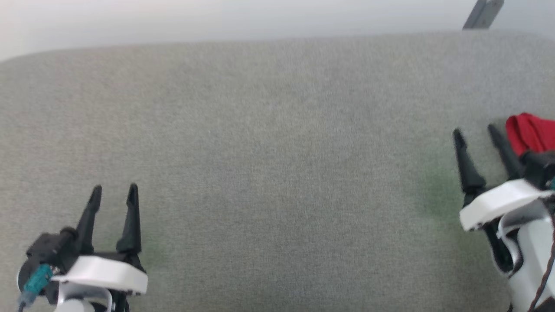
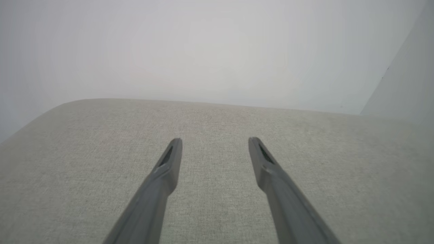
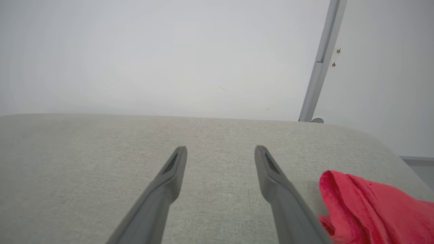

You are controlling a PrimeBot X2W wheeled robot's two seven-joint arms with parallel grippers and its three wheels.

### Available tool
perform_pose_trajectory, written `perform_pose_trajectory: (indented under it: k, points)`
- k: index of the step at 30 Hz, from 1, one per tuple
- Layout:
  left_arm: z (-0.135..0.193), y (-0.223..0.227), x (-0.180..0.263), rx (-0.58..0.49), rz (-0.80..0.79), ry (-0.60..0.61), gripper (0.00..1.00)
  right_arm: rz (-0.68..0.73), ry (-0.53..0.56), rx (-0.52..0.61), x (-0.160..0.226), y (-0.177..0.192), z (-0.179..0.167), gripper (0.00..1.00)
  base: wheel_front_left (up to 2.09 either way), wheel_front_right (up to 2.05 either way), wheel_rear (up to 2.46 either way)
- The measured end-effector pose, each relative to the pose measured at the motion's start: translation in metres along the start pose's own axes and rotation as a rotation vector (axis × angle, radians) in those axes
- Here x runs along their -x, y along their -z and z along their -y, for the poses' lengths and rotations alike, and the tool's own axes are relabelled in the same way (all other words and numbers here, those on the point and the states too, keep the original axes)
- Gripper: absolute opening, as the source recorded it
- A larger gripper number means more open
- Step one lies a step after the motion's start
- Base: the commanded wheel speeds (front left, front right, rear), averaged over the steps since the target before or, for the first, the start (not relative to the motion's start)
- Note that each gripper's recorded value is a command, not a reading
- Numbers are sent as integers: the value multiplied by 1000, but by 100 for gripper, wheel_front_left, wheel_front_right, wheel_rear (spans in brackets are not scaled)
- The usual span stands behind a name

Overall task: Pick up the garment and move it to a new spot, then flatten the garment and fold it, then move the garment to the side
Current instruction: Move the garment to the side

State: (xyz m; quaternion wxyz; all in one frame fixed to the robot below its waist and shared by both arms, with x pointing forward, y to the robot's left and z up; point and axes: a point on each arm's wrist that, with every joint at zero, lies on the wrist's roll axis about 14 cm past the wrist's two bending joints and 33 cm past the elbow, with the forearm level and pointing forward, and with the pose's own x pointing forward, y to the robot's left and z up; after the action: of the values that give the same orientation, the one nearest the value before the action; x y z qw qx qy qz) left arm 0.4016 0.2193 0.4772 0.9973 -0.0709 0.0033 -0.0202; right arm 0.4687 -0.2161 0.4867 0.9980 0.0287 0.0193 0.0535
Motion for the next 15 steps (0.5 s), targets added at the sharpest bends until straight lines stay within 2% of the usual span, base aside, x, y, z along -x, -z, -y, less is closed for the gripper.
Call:
perform_pose_trajectory:
  k: [6,15]
  points:
    - [-7,-10,26,3,23,-31,100,60,-27,-36,23,-16,-16,100,0,0,0]
    - [-1,-25,49,19,76,-30,100,106,-17,-65,58,-22,-21,100,0,0,0]
